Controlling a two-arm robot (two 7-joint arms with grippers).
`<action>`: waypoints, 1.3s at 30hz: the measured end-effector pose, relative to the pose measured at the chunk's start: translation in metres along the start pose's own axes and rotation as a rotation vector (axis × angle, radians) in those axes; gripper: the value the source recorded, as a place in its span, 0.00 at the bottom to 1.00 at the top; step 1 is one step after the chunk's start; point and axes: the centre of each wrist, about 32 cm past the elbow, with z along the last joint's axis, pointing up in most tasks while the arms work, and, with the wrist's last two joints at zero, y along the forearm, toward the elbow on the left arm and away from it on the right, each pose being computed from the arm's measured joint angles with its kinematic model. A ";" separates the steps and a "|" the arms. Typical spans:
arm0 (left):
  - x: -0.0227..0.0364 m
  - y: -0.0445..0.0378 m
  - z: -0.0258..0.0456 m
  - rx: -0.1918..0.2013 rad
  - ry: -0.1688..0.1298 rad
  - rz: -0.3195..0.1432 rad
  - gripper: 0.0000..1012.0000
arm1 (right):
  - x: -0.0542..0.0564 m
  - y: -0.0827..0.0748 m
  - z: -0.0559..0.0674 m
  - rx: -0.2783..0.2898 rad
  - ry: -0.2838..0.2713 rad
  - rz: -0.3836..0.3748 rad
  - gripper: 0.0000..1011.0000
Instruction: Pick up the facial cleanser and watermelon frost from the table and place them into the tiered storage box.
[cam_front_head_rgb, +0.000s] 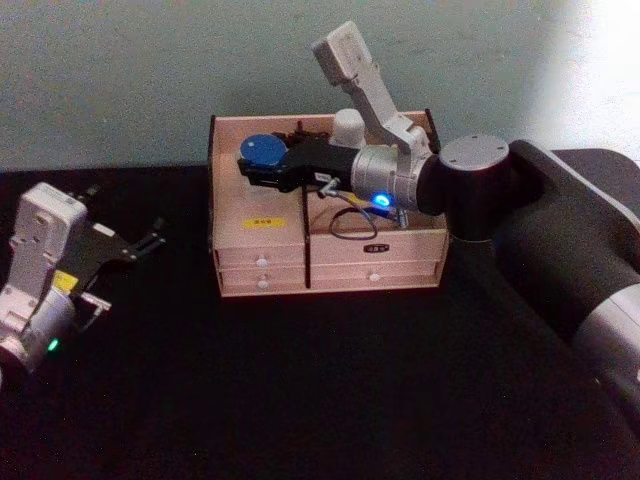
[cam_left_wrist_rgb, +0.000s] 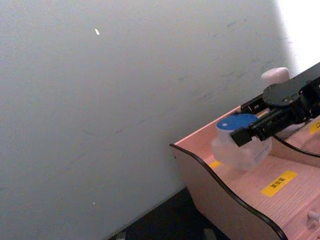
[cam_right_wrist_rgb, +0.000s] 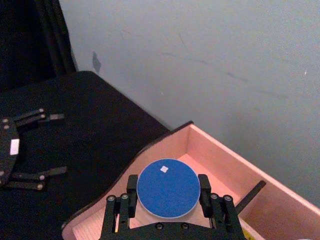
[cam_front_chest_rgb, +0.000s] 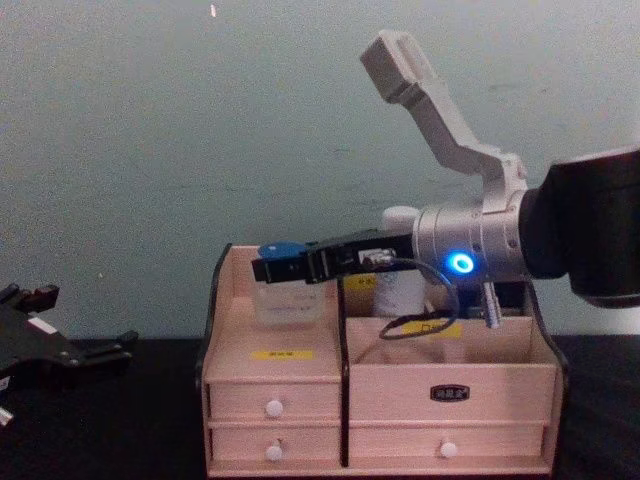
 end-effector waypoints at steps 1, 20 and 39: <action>0.0000 0.0000 0.0000 0.000 0.000 0.000 0.99 | 0.000 0.000 0.000 0.000 0.000 0.000 0.71; 0.0000 0.0000 0.0000 0.000 0.000 0.000 0.99 | 0.001 0.007 -0.002 -0.047 0.021 0.025 0.71; 0.0000 0.0000 0.0000 0.000 0.000 0.000 0.99 | 0.001 0.007 -0.002 -0.050 0.014 0.023 0.80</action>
